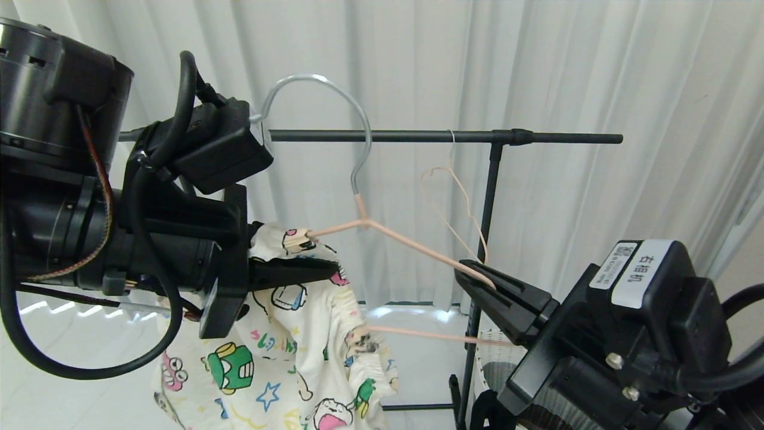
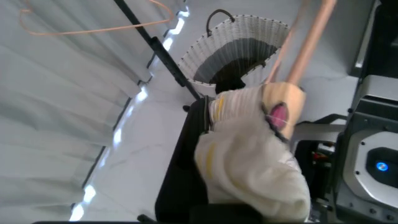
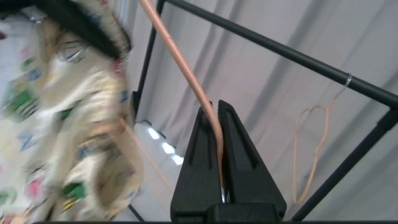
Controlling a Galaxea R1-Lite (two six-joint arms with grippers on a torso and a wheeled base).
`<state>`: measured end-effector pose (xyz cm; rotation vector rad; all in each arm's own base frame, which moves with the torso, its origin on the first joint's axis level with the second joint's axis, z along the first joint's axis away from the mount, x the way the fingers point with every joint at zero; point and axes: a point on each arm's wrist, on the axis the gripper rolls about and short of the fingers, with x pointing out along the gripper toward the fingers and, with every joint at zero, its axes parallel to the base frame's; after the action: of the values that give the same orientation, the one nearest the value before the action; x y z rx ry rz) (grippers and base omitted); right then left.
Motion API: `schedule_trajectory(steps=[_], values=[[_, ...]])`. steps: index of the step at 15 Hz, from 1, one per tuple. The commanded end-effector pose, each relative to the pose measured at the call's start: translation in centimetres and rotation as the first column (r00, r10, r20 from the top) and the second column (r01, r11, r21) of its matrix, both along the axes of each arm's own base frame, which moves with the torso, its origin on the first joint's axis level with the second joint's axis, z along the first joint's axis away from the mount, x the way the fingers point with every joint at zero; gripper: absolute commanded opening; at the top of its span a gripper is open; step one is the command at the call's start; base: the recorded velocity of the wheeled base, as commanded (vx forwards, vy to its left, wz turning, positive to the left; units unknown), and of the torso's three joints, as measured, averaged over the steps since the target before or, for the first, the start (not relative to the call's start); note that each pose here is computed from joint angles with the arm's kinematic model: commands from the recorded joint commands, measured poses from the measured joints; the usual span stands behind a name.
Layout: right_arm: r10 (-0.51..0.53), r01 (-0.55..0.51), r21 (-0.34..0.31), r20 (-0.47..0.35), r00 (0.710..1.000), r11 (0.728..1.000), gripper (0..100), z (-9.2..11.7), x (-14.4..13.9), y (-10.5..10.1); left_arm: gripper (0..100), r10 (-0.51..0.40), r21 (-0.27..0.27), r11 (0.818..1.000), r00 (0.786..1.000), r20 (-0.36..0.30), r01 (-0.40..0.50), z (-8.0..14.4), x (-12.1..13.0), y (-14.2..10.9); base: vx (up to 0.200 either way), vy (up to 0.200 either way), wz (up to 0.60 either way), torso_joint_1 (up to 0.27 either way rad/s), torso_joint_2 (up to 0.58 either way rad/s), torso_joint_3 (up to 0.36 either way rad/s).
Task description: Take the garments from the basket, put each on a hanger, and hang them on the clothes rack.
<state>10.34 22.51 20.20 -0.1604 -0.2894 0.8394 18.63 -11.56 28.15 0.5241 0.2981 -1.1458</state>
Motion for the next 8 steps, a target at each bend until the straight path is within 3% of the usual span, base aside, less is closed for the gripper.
schedule_trajectory(steps=[1,8], values=[[-0.003,0.003,-0.002,-0.001,1.0,1.0,100,-0.1,0.0,-0.1,0,-0.001,0.003,1.0,1.0,-0.005,0.001,-0.1,0.1,0.0,0.0,0.0,0.0,0.0,0.0,0.0],[-0.067,0.067,-0.008,0.009,0.998,0.998,100,0.0,0.9,-1.0,0,0.079,0.023,0.997,0.994,-0.072,-0.078,-1.6,0.5,1.2,0.0,0.0,0.0,0.0,0.0,0.0]])
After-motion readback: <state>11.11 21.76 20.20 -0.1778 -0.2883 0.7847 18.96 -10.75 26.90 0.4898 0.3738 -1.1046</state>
